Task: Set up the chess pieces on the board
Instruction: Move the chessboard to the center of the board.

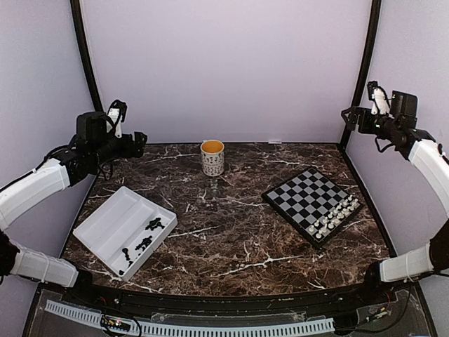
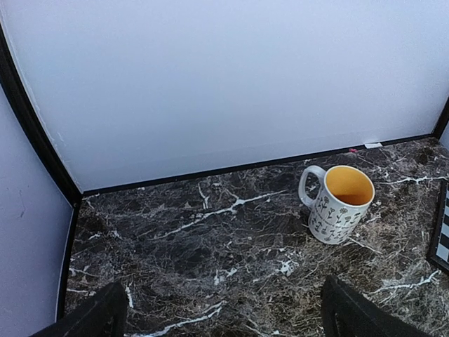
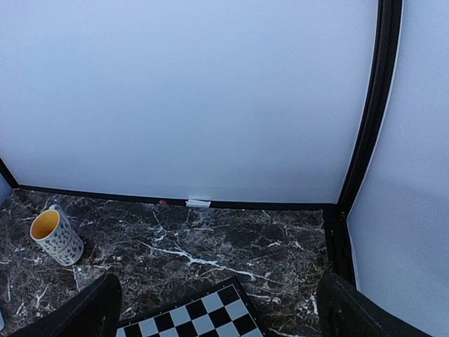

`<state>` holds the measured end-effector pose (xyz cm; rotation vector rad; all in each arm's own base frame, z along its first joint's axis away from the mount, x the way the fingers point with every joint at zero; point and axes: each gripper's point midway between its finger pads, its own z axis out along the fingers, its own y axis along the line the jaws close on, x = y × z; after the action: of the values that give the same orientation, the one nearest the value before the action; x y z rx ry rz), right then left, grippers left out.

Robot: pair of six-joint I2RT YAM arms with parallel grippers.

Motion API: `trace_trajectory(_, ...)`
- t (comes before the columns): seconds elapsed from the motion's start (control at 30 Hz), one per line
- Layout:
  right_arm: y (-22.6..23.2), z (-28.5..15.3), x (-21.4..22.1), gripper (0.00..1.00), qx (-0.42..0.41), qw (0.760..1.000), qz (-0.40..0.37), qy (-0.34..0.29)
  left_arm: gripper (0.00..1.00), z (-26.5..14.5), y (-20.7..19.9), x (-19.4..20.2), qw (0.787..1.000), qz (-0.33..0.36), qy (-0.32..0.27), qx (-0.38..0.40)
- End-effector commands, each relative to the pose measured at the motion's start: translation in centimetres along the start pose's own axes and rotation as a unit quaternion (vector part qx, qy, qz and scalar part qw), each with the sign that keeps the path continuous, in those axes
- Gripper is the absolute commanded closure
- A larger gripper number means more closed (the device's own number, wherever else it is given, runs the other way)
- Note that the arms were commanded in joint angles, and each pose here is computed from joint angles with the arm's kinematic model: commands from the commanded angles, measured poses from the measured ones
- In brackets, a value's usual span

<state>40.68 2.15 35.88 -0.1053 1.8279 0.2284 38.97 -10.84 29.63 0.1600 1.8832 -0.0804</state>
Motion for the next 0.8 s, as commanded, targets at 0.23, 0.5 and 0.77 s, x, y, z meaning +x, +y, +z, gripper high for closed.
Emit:
trace_trajectory(0.23,-3.7,7.5,8.2,0.02,0.036,0.992,-0.013,0.123,0.08,4.3,-0.7,3.3,0.995,-0.046,0.009,0.083)
trace_trajectory(0.5,-6.9,13.8,16.4,0.21,0.053,0.961,-0.028,0.269,0.03,6.1,-2.0,5.4,0.985,-0.094,0.030,0.143)
trace_trajectory(0.77,-10.3,17.5,22.7,0.58,0.091,0.923,-0.053,0.371,0.12,6.0,-6.5,6.1,0.964,-0.099,0.054,0.242)
